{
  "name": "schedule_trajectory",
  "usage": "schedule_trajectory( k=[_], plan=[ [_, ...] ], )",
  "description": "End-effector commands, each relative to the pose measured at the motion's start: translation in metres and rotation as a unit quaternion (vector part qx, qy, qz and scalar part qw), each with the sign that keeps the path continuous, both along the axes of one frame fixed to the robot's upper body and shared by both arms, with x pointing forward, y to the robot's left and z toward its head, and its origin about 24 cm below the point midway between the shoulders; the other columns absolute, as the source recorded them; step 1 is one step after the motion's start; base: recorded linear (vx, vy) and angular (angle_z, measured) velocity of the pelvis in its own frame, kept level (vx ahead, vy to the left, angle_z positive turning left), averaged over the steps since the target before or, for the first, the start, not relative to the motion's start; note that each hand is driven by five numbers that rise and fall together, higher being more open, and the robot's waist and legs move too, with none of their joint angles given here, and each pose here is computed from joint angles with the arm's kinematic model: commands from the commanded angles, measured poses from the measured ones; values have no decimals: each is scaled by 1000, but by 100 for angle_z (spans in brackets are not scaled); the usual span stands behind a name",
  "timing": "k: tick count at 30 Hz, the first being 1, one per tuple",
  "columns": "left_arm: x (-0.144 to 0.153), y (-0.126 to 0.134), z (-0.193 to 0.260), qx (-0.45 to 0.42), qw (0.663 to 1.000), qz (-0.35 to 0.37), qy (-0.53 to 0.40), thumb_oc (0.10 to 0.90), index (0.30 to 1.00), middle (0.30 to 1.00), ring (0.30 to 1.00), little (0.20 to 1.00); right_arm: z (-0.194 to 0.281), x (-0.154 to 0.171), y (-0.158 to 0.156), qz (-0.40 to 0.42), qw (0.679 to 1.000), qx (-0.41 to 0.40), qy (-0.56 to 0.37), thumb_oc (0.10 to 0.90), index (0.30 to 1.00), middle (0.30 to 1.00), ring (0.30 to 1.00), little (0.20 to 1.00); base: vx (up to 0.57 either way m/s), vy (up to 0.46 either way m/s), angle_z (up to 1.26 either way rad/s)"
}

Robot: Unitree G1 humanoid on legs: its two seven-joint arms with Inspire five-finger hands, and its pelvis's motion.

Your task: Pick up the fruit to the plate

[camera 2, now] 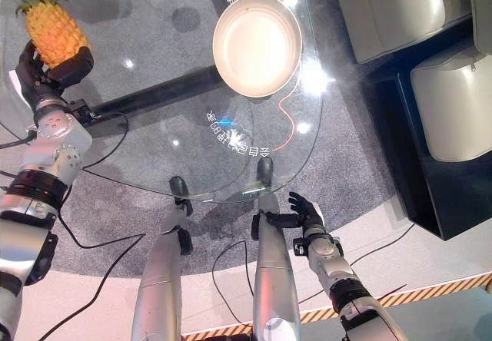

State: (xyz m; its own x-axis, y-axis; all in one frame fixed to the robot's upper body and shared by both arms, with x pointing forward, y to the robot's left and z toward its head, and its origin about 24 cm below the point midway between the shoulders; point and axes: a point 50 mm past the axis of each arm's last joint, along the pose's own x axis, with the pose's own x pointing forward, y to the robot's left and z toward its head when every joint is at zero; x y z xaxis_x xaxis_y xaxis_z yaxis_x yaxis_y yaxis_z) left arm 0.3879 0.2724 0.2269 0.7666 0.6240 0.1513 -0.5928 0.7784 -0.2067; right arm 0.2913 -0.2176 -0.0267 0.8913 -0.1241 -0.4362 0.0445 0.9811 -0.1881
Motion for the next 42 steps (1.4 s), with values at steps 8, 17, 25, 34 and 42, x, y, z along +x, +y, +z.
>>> schedule_trajectory(
  k=[8, 17, 25, 34, 42],
  plan=[
    [-15, 36, 17, -8, 997, 65, -46, 100, 300, 300, 300, 200, -43, -46, -13, -19, 995, -33, 95, 800, 900, 900, 900, 900, -21, -30, 0],
    [-26, 46, 33, 6, 992, 77, -95, 100, 300, 300, 300, 200, -41, -48, -30, -80, 993, -19, 86, 800, 900, 900, 900, 900, -40, -32, 1],
    [-38, 47, 42, 35, 987, 66, -141, 100, 300, 300, 300, 200, -42, -56, -46, -130, 988, -3, 83, 800, 900, 900, 900, 900, 1, -1, 0],
    [-49, 34, 44, 74, 980, 32, -182, 100, 300, 300, 300, 200, -34, -57, -54, -243, 966, 82, 16, 800, 900, 900, 900, 900, 0, 0, 0],
    [-70, 4, 22, 117, 974, -40, -191, 100, 300, 300, 300, 200, 9, -44, -53, -317, 930, 124, -135, 800, 900, 900, 900, 900, 4, 0, 0]
  ],
)
